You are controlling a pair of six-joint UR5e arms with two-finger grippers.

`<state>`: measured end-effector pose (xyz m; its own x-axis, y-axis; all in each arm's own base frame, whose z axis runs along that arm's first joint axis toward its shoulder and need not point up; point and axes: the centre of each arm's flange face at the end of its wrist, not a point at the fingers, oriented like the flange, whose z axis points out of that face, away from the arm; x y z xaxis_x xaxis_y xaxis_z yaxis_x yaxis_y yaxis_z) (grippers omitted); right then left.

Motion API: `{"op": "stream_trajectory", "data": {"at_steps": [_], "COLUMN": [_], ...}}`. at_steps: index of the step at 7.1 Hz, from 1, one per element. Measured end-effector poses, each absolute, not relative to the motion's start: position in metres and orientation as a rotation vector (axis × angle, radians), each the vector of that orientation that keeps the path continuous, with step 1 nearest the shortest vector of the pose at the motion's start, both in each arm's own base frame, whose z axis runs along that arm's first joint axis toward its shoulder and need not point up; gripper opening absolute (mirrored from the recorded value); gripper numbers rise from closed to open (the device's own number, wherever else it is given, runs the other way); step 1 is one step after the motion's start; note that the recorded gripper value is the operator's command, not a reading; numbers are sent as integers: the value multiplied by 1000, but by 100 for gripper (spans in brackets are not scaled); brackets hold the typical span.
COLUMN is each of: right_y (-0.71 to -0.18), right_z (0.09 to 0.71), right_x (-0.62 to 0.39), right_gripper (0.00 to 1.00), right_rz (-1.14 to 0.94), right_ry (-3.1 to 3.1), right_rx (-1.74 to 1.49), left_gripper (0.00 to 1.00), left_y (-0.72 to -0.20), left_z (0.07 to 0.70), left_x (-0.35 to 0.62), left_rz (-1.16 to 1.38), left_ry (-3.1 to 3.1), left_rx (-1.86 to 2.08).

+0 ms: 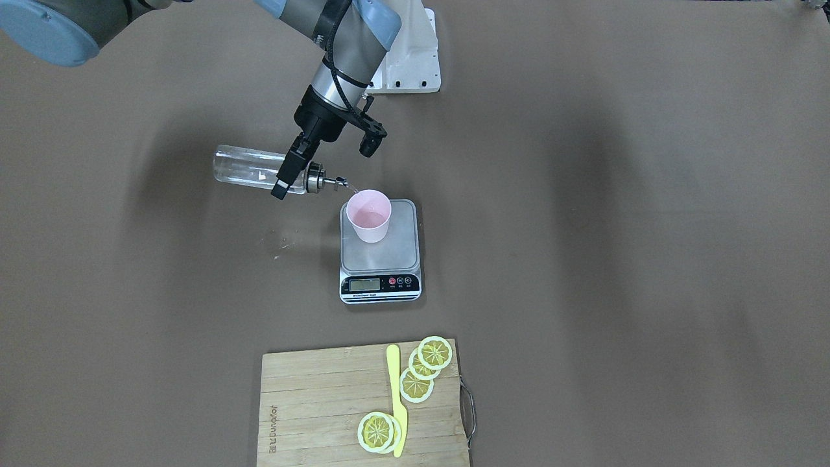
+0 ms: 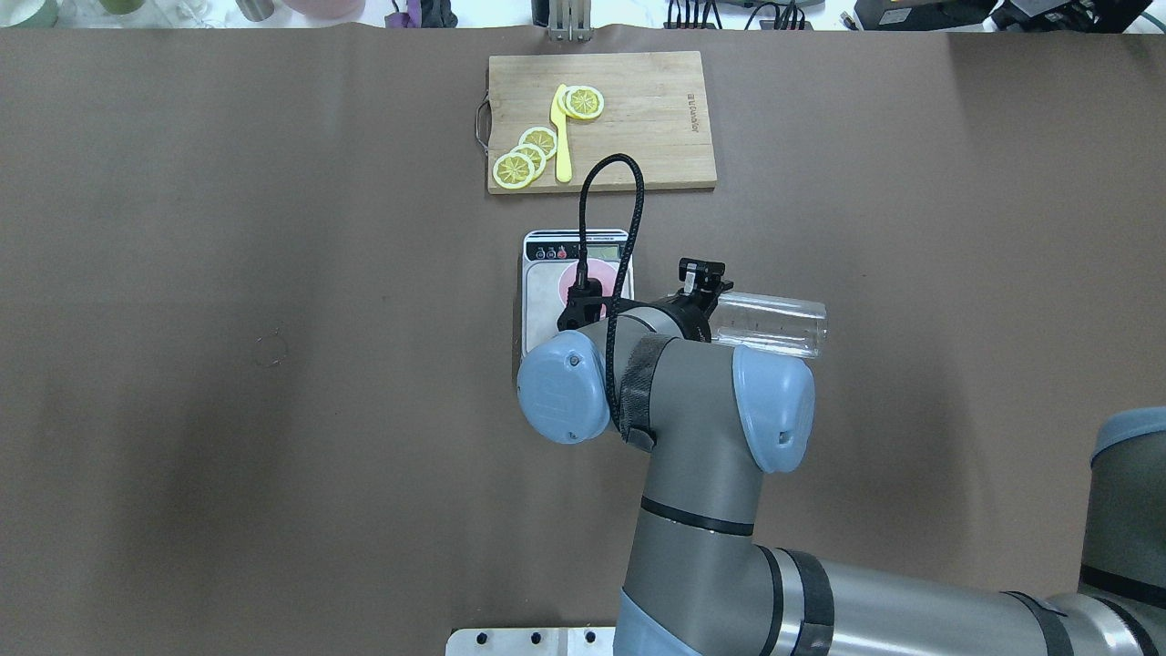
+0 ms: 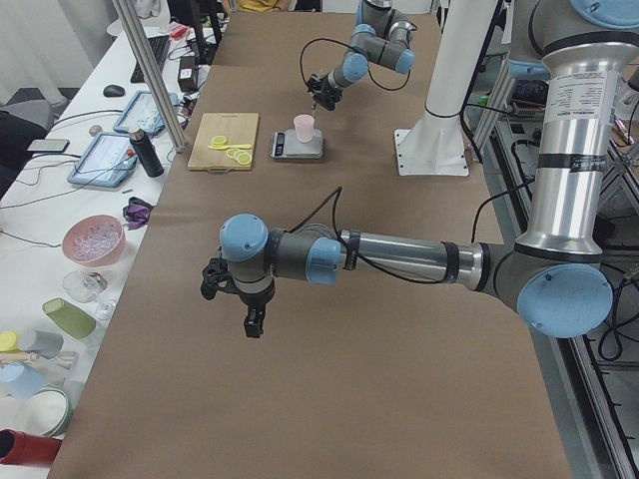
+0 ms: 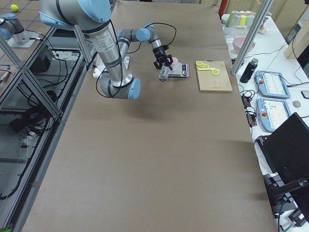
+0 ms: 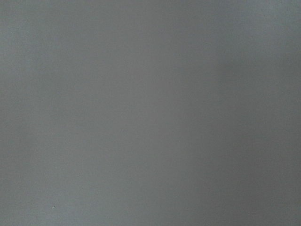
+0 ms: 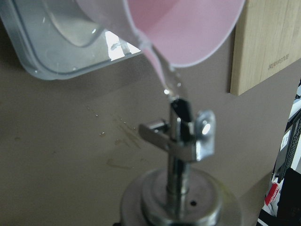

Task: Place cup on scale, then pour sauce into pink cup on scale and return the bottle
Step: 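Tilt the dispenser spout down into the pink cup with the right gripper, then turn the dispenser upright and move it away from the scale with the right gripper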

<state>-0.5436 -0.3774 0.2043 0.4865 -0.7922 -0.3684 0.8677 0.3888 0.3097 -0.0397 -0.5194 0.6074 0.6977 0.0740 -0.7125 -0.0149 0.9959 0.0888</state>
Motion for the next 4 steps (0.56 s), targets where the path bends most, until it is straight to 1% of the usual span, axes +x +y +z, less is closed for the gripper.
{"op": "stream_trajectory", "data": {"at_steps": [4], "right_y": [-381], "right_z": [195], "right_x": [-536], "right_gripper": [35], "right_rz": [-991], "right_ry": [66], "right_rx": [617], "left_gripper": [99], "left_y": [-519], "left_z": [609], "left_x": [-40], "left_rz": [46], "left_ry": [797], "left_rx": [74]}}
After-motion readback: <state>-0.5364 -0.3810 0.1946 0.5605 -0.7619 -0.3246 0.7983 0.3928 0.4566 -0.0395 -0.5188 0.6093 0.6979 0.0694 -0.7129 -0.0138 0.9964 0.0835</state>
